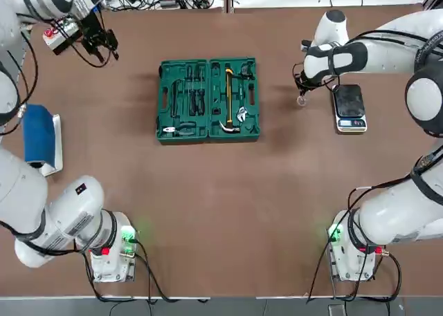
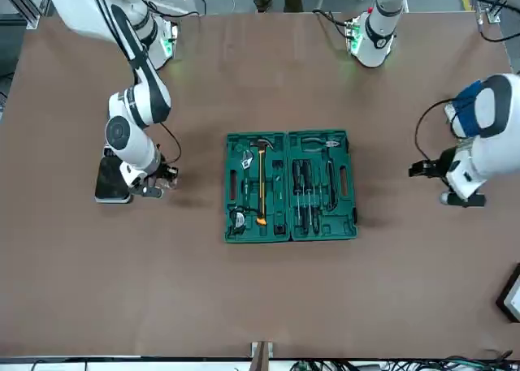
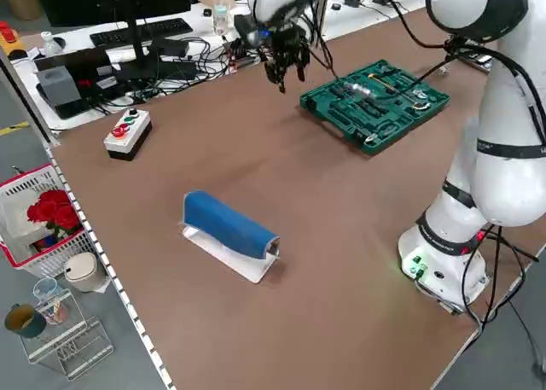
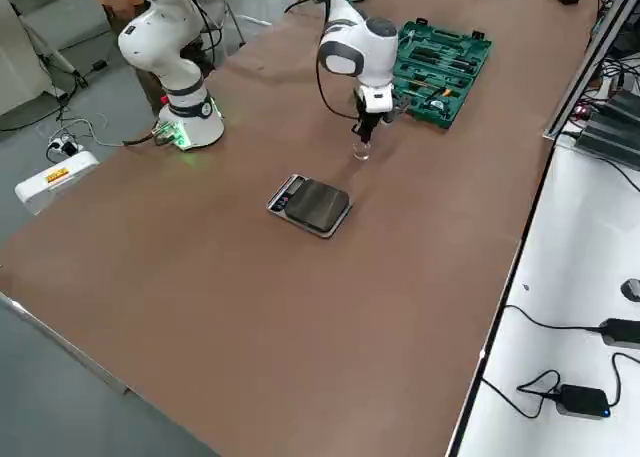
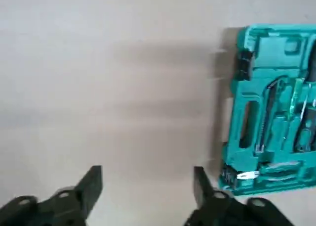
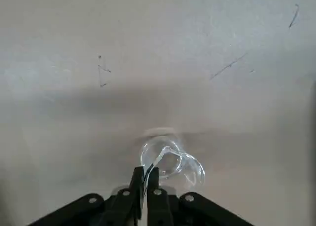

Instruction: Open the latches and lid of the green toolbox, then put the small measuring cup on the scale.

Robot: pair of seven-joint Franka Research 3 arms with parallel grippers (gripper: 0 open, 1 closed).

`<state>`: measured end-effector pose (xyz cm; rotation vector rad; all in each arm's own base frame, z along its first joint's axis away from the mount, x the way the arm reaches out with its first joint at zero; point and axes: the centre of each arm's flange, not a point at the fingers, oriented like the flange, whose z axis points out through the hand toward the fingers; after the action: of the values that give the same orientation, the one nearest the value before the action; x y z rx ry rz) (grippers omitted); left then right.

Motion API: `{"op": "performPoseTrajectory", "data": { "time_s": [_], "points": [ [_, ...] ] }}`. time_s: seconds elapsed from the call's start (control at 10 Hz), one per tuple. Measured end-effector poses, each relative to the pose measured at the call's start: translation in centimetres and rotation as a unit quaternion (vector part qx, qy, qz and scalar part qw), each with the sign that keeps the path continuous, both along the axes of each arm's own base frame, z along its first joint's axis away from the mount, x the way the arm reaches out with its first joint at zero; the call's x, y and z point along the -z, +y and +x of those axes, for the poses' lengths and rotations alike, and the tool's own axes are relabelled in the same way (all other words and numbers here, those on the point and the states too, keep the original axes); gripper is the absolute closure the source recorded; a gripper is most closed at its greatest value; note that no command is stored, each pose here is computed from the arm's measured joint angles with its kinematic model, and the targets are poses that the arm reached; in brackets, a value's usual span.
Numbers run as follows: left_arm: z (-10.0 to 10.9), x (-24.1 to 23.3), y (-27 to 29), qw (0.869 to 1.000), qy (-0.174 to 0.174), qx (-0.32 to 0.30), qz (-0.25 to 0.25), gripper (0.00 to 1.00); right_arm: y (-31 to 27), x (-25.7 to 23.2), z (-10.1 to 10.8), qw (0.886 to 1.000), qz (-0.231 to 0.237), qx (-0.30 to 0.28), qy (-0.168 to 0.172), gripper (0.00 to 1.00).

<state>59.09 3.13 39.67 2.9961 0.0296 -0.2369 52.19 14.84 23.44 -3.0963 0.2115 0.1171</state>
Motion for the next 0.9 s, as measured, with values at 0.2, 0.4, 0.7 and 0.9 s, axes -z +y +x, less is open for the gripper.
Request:
{"op": "performPoseTrajectory", "data": {
  "time_s": [0.2,0.4,0.7,0.9],
  "points": [
    [0.6,-4.7,-2.0,0.999,-0.031,-0.005,0.02,0.0,-0.2,-1.0,0.3,1.0,-0.015,-0.014,0.007,0.93],
    [0.7,-9.9,-3.6,0.999,-0.032,-0.007,0.041,0.0,-1.2,-3.1,0.1,0.998,-0.055,-0.04,0.012,0.93],
    [-1.1,-17.0,-5.3,0.994,-0.066,-0.05,0.076,0.0,-6.1,-6.5,-0.5,0.994,-0.084,-0.074,0.011,0.93],
    [-2.6,-20.2,-6.7,0.989,-0.084,-0.083,0.084,0.0,-11.9,-6.1,-1.3,0.99,-0.088,-0.112,0.003,0.93]
  ]
}}
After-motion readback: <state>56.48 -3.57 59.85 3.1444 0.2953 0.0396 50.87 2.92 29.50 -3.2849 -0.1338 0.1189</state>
